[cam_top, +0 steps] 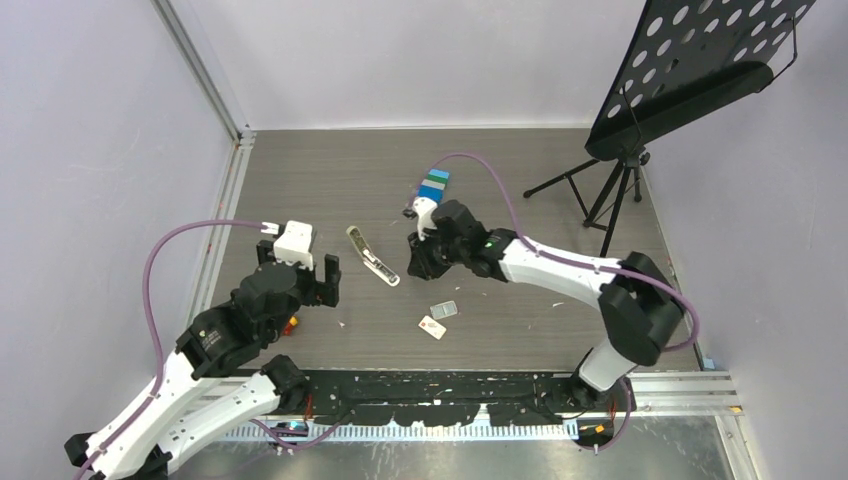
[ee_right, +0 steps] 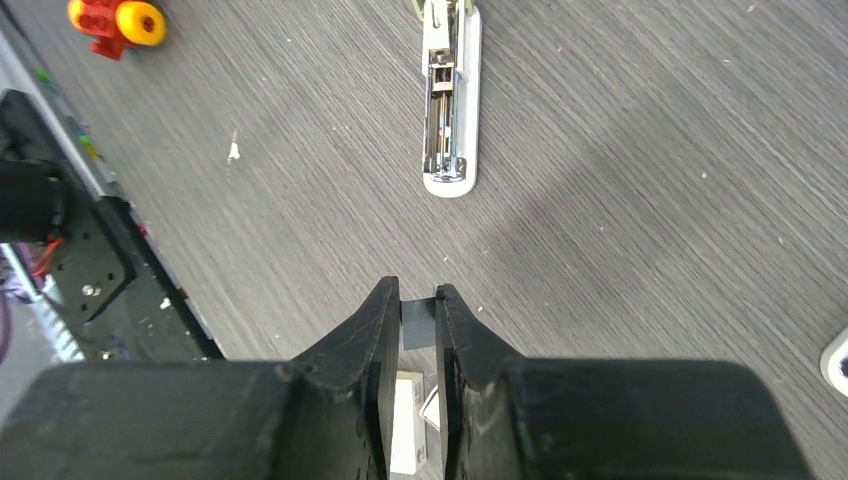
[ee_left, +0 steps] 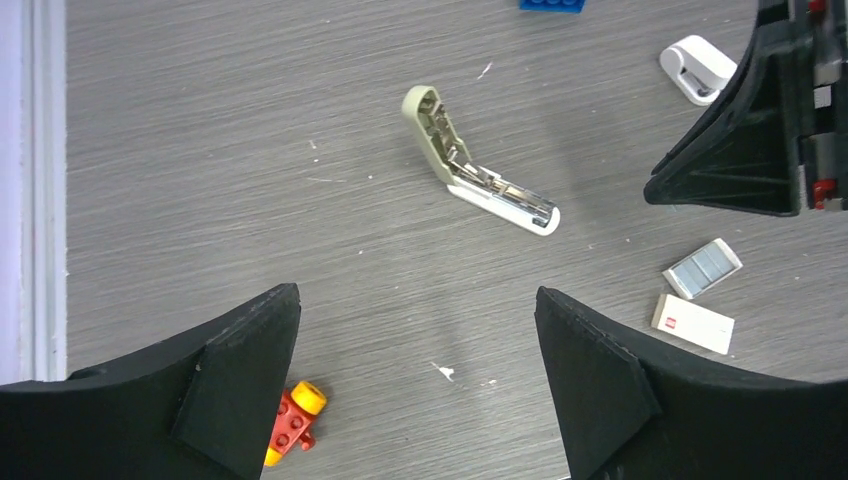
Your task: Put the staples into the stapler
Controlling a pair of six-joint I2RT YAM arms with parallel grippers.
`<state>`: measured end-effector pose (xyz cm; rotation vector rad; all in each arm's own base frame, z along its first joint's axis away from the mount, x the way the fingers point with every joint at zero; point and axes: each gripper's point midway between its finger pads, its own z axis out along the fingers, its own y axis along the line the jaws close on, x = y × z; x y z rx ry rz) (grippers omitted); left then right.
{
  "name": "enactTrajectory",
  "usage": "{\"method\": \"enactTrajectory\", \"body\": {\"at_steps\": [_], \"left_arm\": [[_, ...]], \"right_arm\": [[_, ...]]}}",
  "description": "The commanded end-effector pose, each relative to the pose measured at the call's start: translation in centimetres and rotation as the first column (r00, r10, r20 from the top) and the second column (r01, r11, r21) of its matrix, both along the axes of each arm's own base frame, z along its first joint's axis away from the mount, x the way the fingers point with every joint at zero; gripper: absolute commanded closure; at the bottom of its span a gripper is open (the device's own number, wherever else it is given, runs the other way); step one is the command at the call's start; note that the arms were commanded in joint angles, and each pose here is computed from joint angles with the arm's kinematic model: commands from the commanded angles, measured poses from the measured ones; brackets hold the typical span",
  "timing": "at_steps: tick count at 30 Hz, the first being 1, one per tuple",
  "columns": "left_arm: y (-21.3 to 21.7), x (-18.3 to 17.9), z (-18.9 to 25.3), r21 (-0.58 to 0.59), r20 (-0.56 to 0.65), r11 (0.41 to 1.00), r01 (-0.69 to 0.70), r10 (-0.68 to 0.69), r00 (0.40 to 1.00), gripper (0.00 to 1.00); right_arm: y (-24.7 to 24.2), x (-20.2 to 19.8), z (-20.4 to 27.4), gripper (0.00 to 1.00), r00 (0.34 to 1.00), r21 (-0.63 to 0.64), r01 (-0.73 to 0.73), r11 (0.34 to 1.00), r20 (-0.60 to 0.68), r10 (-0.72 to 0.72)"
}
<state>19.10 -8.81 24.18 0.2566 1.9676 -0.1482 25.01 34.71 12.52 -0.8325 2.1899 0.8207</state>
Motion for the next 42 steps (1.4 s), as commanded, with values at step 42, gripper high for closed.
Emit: {"method": "enactTrajectory", "body": {"at_steps": [42], "left_arm": [[4.6,1.3,0.4,-0.089,0.071,0.981,-0.170,0.176,0.982,0.04]], "right_arm": [[9.2,5.0,-3.8,0.83,0.966,-0.257,0.076,0.963,0.259,-0.007]]}}
